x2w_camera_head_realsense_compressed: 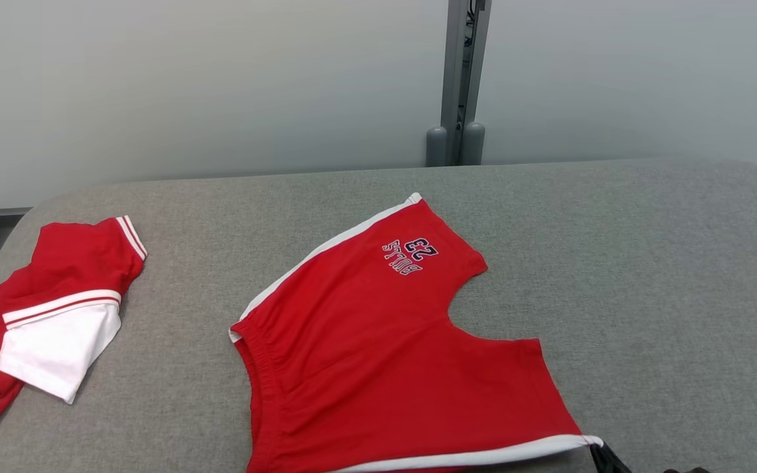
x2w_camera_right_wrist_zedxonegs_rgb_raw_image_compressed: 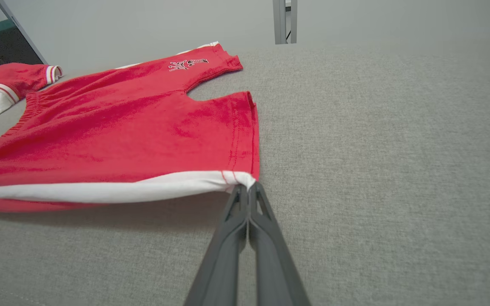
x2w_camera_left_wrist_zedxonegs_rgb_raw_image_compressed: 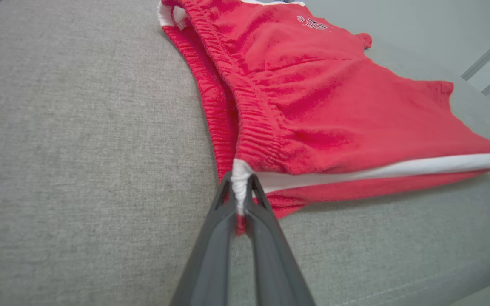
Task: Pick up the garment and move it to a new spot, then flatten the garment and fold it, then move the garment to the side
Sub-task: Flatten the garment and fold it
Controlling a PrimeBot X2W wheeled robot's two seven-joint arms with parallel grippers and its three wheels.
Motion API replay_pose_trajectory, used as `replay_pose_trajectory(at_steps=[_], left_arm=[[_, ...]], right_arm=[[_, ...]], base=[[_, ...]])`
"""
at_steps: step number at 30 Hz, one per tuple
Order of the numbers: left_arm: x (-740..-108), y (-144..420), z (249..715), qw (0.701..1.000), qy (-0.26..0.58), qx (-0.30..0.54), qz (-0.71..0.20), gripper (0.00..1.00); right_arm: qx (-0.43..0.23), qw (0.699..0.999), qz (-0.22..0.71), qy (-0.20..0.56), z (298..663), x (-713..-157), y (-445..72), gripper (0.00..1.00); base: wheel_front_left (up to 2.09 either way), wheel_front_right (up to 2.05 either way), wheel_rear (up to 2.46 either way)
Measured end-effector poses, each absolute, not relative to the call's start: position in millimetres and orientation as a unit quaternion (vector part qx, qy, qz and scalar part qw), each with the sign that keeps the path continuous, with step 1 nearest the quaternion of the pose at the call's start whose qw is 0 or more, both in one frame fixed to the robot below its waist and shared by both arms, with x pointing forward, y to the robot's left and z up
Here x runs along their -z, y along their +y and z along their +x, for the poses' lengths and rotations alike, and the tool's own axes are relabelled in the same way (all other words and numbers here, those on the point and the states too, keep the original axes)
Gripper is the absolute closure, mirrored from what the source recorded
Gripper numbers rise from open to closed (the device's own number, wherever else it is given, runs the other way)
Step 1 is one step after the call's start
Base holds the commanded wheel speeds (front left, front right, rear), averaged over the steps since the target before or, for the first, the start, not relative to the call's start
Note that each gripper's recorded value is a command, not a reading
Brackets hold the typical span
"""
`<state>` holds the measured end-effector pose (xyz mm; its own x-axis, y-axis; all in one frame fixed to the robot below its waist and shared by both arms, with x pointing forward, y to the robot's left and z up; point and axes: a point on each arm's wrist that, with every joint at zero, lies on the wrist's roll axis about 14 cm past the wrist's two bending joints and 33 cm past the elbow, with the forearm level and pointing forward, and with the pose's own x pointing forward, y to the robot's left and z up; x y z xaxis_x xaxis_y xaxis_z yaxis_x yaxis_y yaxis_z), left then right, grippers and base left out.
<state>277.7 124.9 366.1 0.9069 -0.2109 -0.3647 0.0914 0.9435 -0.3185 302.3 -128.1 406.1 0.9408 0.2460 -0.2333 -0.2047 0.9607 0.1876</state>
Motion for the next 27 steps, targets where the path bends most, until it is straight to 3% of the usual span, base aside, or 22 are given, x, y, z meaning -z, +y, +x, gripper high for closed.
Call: replay_pose_trajectory(at_steps=[4, 14, 27], left_arm=[[-387.0, 121.5, 290.0, 0.968, 0.165, 0.078, -0.173, 1.0], [-456.3, 131.1, 353.9, 0.971, 0.049, 0.069, -0.222, 1.0], [-449.4, 157.0, 416.2, 0.97, 0.052, 0.031, -0.235, 1.0]], right_arm=[[-0.113, 0.985, 0.086, 0.101, 320.1, -422.4, -128.5, 1.0], [-0.166, 0.984, 0.066, -0.01, 427.8, -496.5, -98.2, 1.0], [-0.24, 0.971, 0.006, -0.009, 547.5, -489.9, -34.4, 1.0]], base=[[0.0, 0.0, 0.0], [0.0, 0.0, 0.0], [0.0, 0.0, 0.0]])
